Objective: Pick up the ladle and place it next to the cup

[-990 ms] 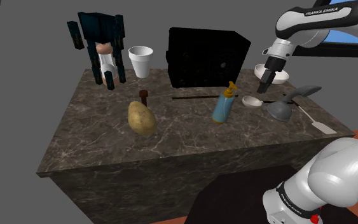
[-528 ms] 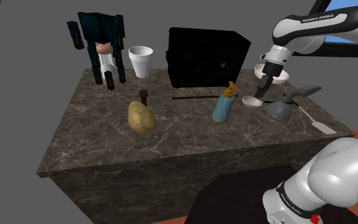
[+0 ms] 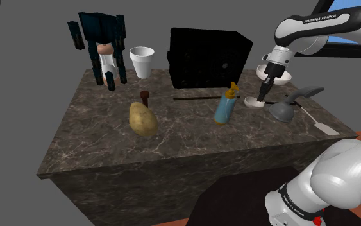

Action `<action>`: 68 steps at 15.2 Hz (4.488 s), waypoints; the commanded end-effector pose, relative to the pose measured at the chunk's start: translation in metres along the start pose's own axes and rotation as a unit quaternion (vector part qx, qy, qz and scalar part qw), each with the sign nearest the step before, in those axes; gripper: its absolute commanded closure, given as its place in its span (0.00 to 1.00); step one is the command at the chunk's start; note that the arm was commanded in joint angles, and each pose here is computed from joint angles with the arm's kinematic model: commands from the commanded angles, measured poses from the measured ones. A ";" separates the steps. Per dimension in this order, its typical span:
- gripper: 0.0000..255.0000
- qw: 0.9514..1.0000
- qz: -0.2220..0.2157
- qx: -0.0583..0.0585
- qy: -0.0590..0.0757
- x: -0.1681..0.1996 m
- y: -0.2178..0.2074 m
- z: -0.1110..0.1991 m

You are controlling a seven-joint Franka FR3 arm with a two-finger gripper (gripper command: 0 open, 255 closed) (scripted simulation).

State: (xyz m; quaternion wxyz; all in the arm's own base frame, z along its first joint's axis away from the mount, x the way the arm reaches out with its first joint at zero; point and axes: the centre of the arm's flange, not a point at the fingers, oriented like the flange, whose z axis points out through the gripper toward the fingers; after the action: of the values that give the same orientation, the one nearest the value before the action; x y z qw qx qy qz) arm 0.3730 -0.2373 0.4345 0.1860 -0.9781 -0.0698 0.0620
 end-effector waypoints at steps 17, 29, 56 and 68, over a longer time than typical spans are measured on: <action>1.00 1.000 0.000 0.000 0.000 -0.005 -0.022 -0.054; 1.00 1.000 0.000 0.000 0.000 -0.012 -0.045 -0.112; 1.00 1.000 0.000 0.000 0.000 0.066 -0.173 -0.161; 1.00 1.000 0.000 0.000 0.000 0.169 -0.288 -0.126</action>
State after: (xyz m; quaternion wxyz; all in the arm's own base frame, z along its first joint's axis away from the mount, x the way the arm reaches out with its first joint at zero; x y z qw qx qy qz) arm 0.5207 -0.0035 0.6378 0.1858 -0.9781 -0.0702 0.0623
